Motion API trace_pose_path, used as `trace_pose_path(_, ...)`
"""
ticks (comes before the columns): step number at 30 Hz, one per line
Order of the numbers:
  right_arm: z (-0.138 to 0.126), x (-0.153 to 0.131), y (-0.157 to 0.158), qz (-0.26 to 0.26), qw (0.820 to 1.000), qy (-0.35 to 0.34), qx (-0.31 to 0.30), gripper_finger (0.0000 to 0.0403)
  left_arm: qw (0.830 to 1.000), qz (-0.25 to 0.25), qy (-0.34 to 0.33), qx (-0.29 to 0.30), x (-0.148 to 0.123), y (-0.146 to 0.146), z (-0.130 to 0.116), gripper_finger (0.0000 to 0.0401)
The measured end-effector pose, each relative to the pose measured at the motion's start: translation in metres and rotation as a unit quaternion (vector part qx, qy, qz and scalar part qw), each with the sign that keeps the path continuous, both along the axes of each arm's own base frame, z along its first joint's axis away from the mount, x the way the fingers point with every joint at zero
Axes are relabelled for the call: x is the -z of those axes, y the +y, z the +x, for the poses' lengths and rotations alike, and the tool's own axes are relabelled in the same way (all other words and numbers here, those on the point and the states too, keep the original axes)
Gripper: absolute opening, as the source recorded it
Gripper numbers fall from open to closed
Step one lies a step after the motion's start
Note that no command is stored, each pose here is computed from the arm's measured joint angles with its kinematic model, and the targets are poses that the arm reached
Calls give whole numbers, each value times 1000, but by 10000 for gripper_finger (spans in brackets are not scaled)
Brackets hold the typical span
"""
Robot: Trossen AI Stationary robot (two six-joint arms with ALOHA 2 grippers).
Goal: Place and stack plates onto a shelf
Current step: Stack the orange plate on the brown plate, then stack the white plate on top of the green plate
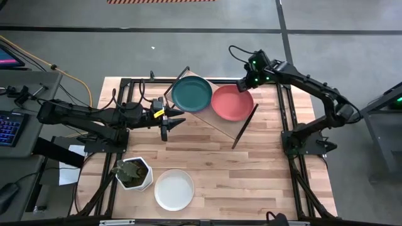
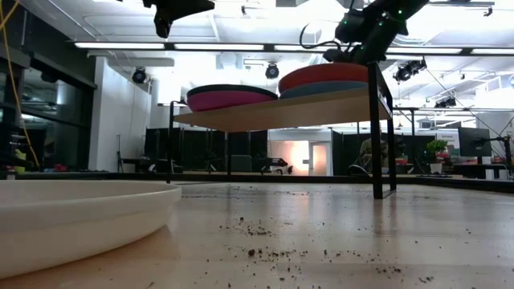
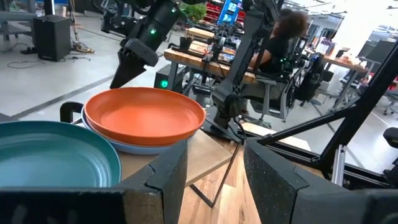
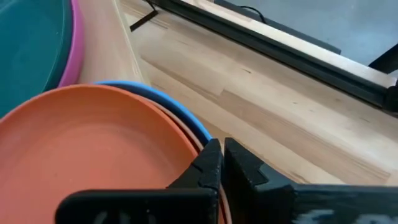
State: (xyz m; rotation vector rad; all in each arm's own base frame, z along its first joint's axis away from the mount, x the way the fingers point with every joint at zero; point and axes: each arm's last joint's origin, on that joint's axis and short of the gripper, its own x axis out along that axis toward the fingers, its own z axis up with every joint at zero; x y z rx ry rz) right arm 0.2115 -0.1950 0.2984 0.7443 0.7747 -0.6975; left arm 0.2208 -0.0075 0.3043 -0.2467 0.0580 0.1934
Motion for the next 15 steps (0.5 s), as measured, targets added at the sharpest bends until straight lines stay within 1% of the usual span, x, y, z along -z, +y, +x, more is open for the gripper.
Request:
trace_pose_path(5,-2,-2,2,-3,1000,3,-4,0,1000,0,0,0,0,0,0,147)
trace_pose_path(9,-3,-4,3,-18,999,10,-28,0,1000,0,0,0,0,0,0,147)
trace_pose_path(12,-8,-24,10,-58,997,-10,-53,0,1000,0,0,0,0,0,0,147)
trace_pose_path(15,-18,-50,28,-110,990,-40,-84,0,1000,0,0,0,0,0,0,147)
